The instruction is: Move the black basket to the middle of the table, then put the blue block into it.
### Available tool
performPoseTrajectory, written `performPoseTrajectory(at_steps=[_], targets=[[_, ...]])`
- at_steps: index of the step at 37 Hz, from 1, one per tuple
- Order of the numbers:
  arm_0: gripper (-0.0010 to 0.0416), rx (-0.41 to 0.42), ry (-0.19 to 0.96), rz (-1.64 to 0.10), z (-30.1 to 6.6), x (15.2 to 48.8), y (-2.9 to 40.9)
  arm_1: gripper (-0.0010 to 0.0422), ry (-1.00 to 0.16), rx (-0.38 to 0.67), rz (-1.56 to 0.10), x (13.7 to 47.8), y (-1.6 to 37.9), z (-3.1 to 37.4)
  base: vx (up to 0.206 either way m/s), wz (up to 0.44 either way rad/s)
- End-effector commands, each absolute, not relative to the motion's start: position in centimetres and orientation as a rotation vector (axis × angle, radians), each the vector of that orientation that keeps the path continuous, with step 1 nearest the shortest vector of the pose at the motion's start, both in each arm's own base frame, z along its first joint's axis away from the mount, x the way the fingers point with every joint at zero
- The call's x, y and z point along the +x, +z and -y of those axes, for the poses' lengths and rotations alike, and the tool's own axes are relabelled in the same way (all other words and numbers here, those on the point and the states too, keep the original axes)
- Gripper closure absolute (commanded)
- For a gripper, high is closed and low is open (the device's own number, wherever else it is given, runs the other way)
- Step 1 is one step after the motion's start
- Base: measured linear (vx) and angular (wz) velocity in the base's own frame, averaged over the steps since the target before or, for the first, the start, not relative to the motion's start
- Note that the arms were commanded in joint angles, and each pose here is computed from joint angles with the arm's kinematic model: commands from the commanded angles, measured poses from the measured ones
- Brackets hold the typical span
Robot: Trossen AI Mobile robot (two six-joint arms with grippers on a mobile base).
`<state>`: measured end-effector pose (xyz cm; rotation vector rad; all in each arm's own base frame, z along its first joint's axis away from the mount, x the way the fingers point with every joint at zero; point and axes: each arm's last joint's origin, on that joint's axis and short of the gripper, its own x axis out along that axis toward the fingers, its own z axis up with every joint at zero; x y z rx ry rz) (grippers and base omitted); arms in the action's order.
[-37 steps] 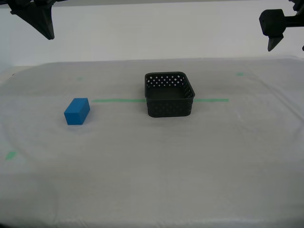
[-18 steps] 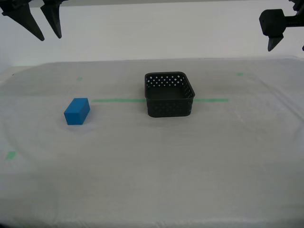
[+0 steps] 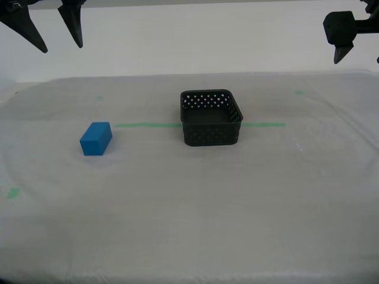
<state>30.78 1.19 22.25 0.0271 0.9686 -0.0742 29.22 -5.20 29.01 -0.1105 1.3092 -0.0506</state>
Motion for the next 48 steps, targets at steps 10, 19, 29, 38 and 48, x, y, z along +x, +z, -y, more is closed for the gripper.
performPoseTrajectory(at_steps=[10, 19, 29, 38, 48], targets=[[0.0007, 0.028, -0.077, -0.966, -1.2, 30.8, 22.3, 0.0073, -0.008, -0.152, -1.345, 28.9, 28.9, 5.2, 0.0, 0.0], [0.0007, 0.028, -0.078, -0.966, -1.2, 30.8, 22.3, 0.0073, -0.024, -0.145, -1.336, 28.9, 28.9, 5.9, 0.0, 0.0], [0.0007, 0.027, -0.077, -0.966, -1.2, 30.8, 22.3, 0.0073, -0.064, -0.136, -1.297, 29.0, 27.8, 7.5, 0.0, 0.0], [0.0007, 0.027, -0.078, -0.966, -1.2, 30.8, 22.3, 0.0073, -0.063, -0.125, -1.333, 28.4, 24.5, 7.7, 0.0, 0.0], [0.0007, 0.028, -0.077, -0.966, -1.2, 30.8, 22.3, 0.0073, -0.084, -0.119, -1.287, 28.2, 21.2, 7.6, 0.0, 0.0]])
